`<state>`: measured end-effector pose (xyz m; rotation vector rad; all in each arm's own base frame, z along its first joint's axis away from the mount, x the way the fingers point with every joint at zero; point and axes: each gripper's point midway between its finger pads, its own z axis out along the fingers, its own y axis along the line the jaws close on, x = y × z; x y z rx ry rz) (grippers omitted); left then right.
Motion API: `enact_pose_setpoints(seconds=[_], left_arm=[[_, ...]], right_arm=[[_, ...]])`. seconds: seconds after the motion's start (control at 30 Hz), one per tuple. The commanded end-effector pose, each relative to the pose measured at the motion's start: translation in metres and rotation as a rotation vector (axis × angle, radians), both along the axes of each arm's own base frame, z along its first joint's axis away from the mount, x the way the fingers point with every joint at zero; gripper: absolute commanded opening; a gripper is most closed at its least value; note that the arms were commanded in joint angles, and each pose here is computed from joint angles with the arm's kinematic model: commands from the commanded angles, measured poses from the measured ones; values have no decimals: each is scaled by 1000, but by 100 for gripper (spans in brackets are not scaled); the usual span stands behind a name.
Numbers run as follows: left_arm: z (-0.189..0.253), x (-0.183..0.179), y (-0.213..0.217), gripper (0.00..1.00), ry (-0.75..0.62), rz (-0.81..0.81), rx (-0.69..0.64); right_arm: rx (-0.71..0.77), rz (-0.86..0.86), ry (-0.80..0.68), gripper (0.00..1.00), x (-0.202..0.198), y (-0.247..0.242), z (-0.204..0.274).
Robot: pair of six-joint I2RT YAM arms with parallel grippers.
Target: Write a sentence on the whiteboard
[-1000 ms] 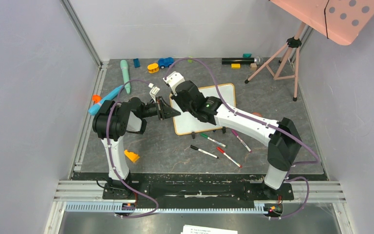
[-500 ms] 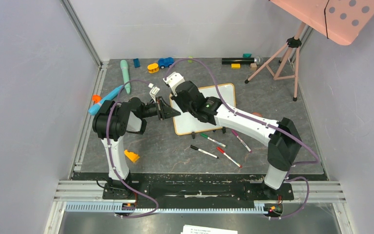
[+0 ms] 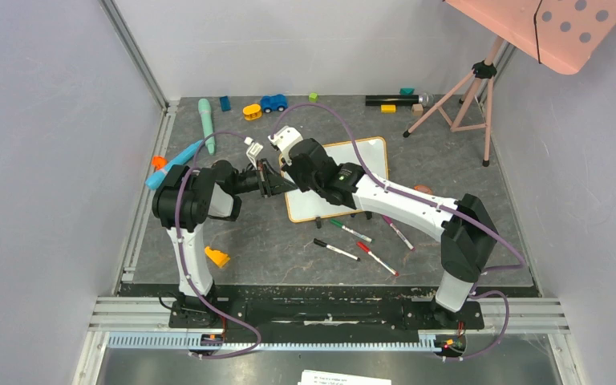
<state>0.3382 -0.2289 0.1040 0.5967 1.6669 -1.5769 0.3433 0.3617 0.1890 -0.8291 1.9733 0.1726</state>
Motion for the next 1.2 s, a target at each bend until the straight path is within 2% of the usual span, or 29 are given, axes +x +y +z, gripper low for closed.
enact_pose_setpoints(seconds=[0.0, 0.3, 0.8, 1.17], left_arm=[[20, -3, -2, 5, -186, -23, -3], [20, -3, -2, 5, -185, -23, -4], [20, -4, -2, 5, -187, -23, -3], [20, -4, -2, 5, -186, -24, -3]], right_arm=[[-1, -17, 10, 0, -3, -9, 2], [10, -13, 20, 0, -6, -10, 2], [145, 11, -52, 0, -5, 0, 59], [126, -50, -72, 0, 12, -2, 68]])
